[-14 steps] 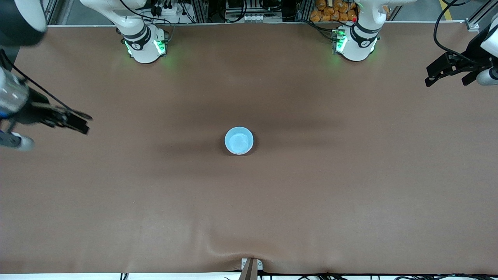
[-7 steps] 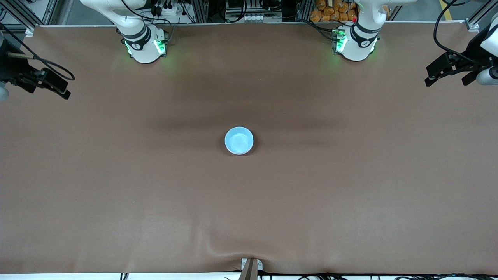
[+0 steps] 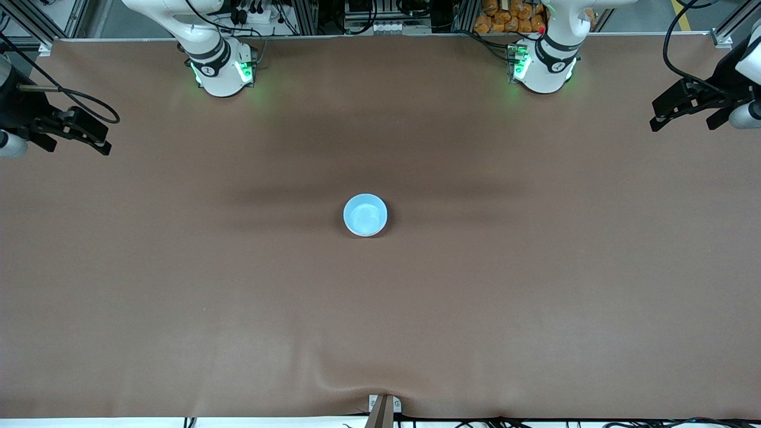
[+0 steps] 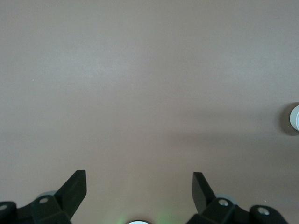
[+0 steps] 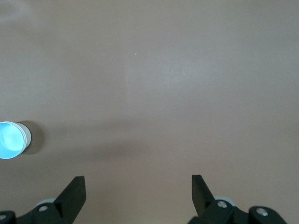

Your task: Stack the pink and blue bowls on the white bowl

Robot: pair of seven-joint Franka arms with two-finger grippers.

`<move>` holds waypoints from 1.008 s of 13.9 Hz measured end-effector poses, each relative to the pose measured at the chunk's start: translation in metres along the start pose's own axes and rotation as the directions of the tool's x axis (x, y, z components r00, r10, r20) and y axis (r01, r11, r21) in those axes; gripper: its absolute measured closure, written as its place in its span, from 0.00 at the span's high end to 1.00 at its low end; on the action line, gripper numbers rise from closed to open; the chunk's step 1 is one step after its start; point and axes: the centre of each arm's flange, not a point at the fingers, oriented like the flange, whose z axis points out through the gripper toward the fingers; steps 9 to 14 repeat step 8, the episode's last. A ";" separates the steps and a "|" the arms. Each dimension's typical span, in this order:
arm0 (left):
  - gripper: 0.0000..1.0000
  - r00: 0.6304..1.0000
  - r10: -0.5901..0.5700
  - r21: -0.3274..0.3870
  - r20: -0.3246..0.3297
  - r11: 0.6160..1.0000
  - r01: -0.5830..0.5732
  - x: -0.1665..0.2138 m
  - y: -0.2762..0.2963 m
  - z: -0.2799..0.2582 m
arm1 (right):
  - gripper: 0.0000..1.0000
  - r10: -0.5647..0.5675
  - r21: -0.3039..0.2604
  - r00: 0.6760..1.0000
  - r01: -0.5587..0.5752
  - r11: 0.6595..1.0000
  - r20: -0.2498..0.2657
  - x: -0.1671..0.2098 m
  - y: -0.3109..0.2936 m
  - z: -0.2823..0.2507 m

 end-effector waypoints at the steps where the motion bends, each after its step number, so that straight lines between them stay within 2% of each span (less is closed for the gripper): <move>1: 1.00 1.000 -0.001 0.000 0.002 1.000 0.001 -0.001 0.000 -0.001 | 1.00 -0.007 0.000 1.000 0.007 1.000 0.002 0.001 -0.001 0.001; 14: 1.00 1.000 -0.001 -0.002 -0.022 1.000 0.001 -0.004 -0.001 -0.014 | 1.00 -0.024 -0.001 1.000 0.024 1.000 0.014 -0.001 -0.008 0.002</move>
